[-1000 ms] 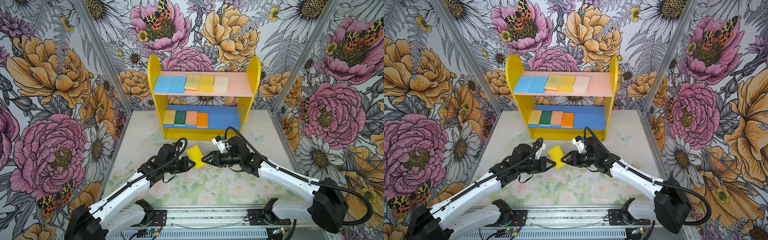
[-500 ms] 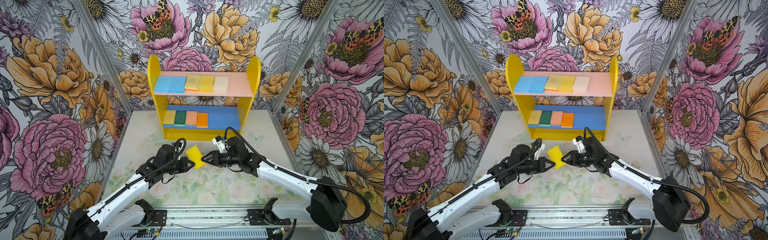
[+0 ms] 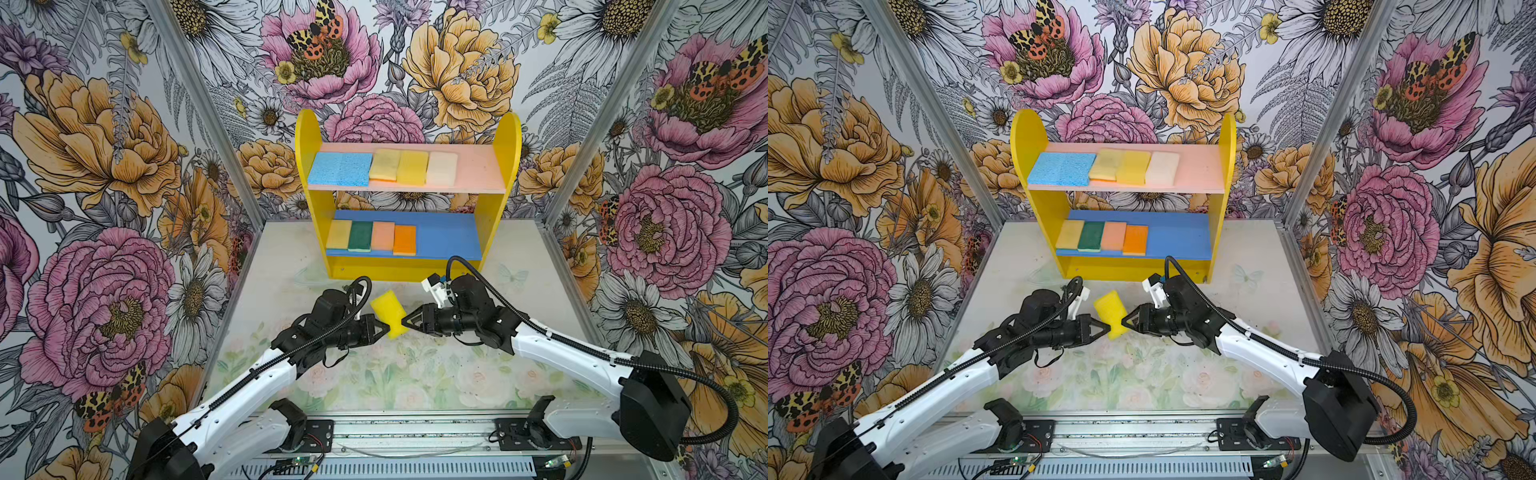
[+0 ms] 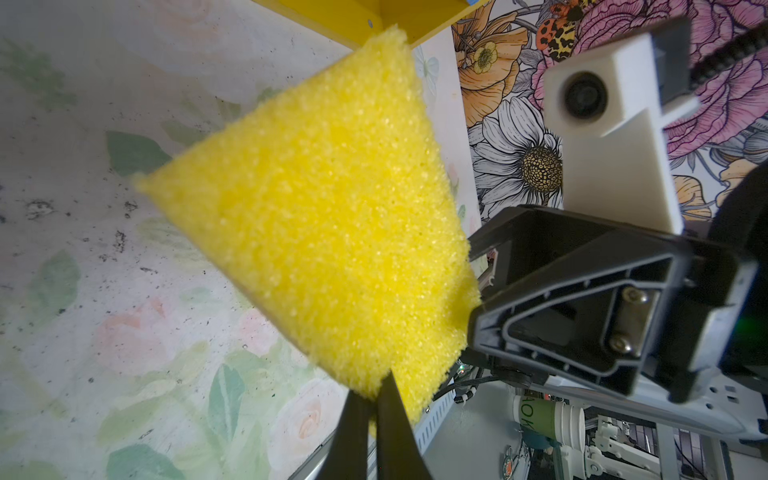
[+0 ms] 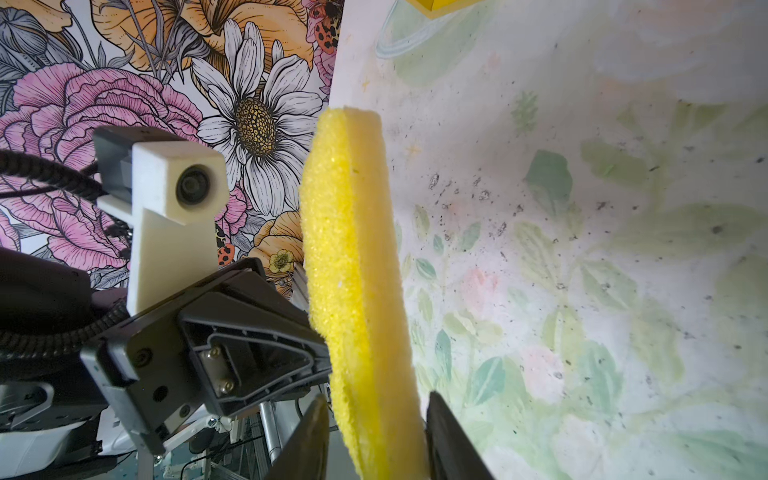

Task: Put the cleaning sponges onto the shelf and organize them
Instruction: 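Open and withdraw the left gripper while the right carries the sponge to the shelf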

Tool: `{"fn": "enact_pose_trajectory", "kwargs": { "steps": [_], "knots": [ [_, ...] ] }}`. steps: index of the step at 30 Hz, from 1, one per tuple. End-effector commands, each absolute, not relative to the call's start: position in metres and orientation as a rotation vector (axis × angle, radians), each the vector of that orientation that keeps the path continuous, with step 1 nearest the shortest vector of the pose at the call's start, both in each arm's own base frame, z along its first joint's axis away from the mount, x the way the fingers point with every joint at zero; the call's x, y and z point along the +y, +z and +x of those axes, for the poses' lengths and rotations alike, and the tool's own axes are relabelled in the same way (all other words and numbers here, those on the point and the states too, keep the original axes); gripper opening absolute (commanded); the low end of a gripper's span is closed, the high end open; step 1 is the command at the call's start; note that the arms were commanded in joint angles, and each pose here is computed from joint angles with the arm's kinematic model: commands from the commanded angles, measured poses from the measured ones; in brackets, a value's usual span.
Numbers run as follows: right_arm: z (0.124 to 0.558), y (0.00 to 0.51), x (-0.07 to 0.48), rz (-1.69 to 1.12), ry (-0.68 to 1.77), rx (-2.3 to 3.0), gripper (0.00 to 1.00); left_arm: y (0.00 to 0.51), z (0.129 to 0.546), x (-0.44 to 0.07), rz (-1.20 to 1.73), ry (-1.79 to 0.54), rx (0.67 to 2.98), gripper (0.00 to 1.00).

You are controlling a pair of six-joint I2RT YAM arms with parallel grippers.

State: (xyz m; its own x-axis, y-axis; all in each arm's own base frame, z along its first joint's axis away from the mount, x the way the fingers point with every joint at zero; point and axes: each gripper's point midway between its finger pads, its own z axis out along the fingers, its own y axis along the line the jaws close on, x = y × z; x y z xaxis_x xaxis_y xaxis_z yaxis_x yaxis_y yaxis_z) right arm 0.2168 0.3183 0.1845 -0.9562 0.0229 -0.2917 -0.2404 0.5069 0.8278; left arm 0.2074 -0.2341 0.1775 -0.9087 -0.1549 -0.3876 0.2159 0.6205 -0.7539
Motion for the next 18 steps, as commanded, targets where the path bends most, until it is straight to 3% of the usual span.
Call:
{"fn": "enact_pose_trajectory", "kwargs": {
  "steps": [1,5,10,18],
  "knots": [
    [0.216,0.193,0.325,-0.222,1.445,2.464,0.34,0.182,0.207,-0.234,0.044,-1.242,2.407,0.01],
    [0.218,0.194,0.323,-0.215,1.431,2.453,0.21,0.182,0.206,-0.233,0.042,-1.240,2.404,0.02],
    [0.222,0.194,0.320,-0.185,1.405,2.445,0.11,0.184,0.208,-0.231,0.033,-1.247,2.398,0.17],
    [0.230,0.204,0.317,-0.150,1.378,2.405,0.11,0.203,0.213,-0.207,-0.006,-1.235,2.349,0.69]
  ]
}}
